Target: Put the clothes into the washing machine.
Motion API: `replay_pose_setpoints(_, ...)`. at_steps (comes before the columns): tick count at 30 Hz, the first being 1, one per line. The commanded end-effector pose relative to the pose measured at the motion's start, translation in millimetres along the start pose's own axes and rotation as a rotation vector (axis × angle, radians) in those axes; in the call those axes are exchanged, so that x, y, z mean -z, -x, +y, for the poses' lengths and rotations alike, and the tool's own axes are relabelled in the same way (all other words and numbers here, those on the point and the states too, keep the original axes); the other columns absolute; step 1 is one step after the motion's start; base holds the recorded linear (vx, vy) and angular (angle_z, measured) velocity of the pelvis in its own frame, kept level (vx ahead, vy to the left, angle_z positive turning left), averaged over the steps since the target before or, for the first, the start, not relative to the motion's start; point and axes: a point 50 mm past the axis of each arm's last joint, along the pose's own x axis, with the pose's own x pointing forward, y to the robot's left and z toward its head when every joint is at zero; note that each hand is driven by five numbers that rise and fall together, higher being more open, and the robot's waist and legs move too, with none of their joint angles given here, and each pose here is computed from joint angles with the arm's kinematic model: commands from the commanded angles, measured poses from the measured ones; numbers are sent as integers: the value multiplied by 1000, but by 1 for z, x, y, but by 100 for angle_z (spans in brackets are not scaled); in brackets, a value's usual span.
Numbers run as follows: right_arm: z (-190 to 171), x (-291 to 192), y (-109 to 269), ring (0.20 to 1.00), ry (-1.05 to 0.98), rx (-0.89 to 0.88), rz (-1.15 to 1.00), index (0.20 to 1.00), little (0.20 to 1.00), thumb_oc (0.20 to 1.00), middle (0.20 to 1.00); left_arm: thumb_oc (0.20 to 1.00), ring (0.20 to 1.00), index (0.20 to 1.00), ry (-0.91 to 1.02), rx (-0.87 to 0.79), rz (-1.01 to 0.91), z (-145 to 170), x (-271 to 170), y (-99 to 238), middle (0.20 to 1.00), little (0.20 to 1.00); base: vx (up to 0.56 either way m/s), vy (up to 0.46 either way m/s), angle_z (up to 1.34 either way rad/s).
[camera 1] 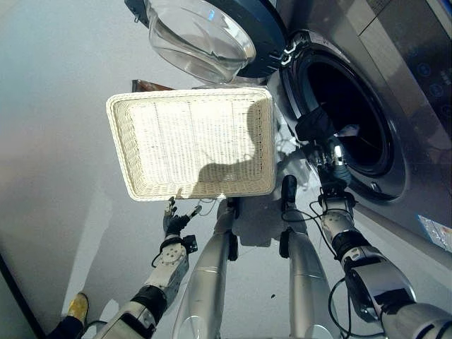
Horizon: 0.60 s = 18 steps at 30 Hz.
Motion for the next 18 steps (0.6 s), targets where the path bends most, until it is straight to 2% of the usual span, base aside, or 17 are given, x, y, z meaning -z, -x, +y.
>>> replay_pose_setpoints(1, -3, -16, 1, 1000, 387, -68, -14, 1000, 1000, 1000, 1000, 1000, 1000, 1000, 31, 12, -41, 10, -4, -3, 1000, 1000, -70, 52, 0)
replay_pose_setpoints(10, -24, -6, 10, 1000, 926, -33, 135, 1000, 1000, 1000, 1000, 1000, 1000, 1000, -4, 155, 126, 24, 19, -6, 1000, 1000, -61, 21, 7)
replay_pose_setpoints(17, -51, 17, 33, 1000, 860, -40, 346, 1000, 1000, 1000, 1000, 1000, 1000, 1000, -22, 245, 217, 42, 33, -5, 1000, 1000, -26, 5, 12)
replay_pose_setpoints(18, -61, 30, 46, 1000, 854, -48, 435, 1000, 1000, 1000, 1000, 1000, 1000, 1000, -29, 257, 242, 47, 37, -4, 1000, 1000, -5, -7, 5)
